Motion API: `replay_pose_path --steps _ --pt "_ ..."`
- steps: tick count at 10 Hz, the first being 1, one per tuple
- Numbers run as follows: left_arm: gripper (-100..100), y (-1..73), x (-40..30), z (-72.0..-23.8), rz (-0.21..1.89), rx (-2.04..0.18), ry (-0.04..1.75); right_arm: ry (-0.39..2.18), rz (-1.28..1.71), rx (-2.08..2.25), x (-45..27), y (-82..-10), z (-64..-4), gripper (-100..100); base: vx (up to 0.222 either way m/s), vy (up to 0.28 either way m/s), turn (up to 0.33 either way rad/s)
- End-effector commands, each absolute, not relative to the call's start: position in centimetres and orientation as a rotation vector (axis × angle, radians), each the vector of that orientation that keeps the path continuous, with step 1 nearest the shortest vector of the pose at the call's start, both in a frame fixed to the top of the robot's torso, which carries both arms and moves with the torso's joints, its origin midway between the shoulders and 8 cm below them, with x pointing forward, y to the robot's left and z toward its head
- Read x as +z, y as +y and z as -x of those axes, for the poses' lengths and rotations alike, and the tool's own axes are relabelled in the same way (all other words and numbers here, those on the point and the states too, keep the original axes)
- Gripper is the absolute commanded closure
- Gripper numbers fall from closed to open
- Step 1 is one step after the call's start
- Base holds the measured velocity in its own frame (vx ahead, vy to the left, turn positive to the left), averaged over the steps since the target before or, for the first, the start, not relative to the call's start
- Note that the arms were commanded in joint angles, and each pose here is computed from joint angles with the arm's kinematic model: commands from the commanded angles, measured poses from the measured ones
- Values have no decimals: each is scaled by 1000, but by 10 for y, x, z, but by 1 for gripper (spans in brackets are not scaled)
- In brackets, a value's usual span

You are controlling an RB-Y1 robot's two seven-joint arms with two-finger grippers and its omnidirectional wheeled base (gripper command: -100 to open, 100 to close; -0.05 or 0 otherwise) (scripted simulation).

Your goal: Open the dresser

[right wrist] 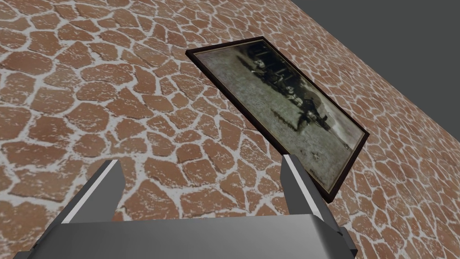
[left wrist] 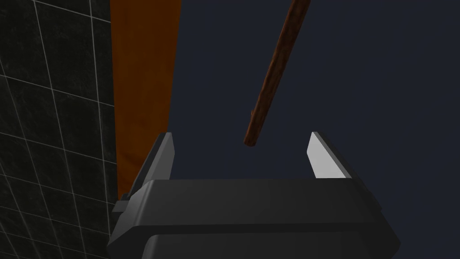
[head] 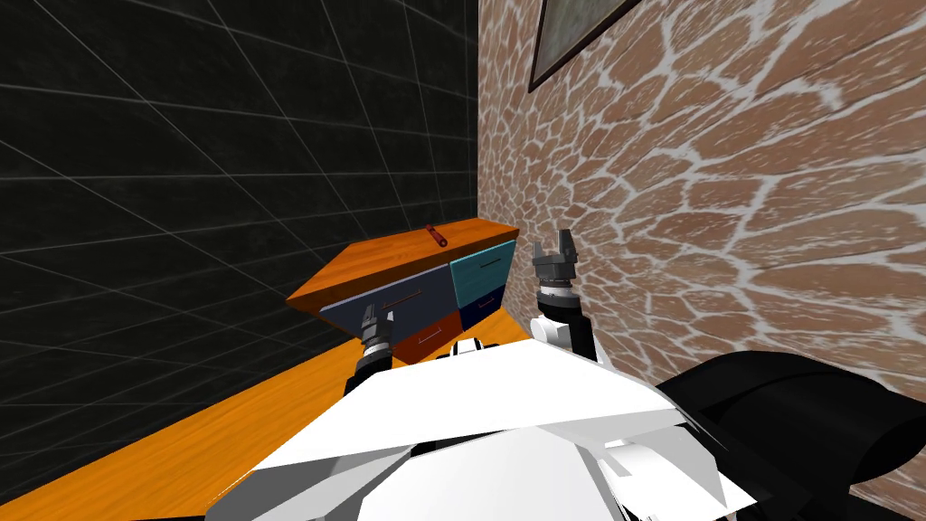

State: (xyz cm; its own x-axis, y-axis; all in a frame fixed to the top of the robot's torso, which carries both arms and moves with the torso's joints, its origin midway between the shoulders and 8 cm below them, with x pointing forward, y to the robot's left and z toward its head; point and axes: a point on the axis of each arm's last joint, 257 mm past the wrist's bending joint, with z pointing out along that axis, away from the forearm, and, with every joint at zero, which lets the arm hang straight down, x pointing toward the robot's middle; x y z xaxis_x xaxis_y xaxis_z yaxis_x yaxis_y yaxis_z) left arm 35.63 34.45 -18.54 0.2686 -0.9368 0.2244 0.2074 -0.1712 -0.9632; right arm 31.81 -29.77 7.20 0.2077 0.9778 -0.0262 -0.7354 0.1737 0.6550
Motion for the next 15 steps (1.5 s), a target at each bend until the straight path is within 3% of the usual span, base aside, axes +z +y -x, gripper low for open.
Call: replay_pose_path --steps 1,4,5,15 --pt "-100 356 -183 -371 1346 -1197 745 505 -581 1290 72 -298 -318 0 -37 -14 -52" --pt "-100 361 -182 -378 1348 -1193 737 505 -581 1290 72 -298 -318 0 -36 -10 -45" --pt "100 356 -183 -371 1346 -1197 745 505 -581 1290 72 -298 -318 0 29 6 82" --pt "100 325 -185 -327 1338 -1236 780 505 -581 1290 72 -298 -318 0 30 5 49"
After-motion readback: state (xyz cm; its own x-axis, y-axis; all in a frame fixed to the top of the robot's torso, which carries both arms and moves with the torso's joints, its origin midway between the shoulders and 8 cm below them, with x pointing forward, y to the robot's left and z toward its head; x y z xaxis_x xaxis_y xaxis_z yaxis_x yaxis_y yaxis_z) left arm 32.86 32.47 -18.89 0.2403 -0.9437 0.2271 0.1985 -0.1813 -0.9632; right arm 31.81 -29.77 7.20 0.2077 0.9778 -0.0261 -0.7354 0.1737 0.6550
